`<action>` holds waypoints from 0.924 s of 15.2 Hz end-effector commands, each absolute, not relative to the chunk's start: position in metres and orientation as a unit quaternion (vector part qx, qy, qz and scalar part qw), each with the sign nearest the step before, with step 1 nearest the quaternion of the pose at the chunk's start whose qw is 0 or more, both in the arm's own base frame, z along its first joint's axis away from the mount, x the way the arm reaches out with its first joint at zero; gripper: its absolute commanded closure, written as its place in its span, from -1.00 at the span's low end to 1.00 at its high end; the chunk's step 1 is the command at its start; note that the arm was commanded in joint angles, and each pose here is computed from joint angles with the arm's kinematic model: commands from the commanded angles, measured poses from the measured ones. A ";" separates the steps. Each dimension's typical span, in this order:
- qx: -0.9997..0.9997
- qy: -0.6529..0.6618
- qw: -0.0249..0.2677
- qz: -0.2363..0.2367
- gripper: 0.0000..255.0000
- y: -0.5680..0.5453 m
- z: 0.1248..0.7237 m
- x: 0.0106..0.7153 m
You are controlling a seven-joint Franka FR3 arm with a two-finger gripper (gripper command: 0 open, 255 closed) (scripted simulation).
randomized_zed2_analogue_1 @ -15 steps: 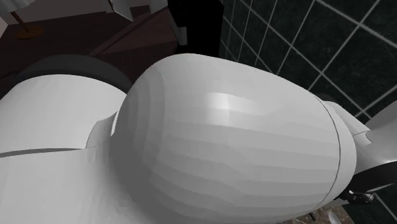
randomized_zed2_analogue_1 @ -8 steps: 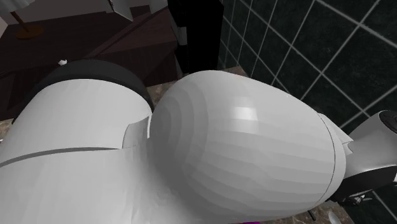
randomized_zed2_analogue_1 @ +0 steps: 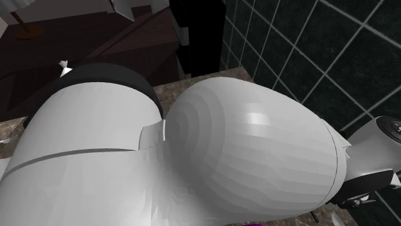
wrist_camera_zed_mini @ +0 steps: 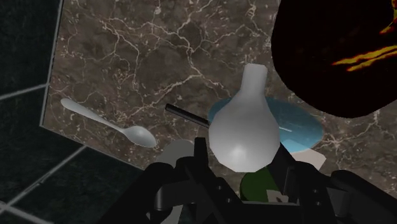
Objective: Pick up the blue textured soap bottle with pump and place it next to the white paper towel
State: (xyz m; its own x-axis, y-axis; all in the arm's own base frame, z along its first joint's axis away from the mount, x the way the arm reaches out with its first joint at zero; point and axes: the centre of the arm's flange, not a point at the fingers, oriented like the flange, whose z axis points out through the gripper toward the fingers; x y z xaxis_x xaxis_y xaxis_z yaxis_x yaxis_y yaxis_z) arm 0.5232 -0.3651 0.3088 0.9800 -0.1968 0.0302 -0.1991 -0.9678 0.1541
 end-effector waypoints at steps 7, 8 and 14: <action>0.992 -0.100 0.079 0.008 -1.00 -0.365 0.309 0.523; 0.992 -0.100 0.079 0.008 -1.00 -0.363 0.322 0.523; 0.992 -0.100 0.079 0.008 -1.00 -0.357 0.358 0.523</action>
State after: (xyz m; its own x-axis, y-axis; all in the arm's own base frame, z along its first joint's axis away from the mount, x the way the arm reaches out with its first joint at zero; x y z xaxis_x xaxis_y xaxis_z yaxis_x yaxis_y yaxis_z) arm 0.5234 -0.3580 0.3568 0.9799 -0.1968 0.0317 -0.1993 -0.9677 0.1545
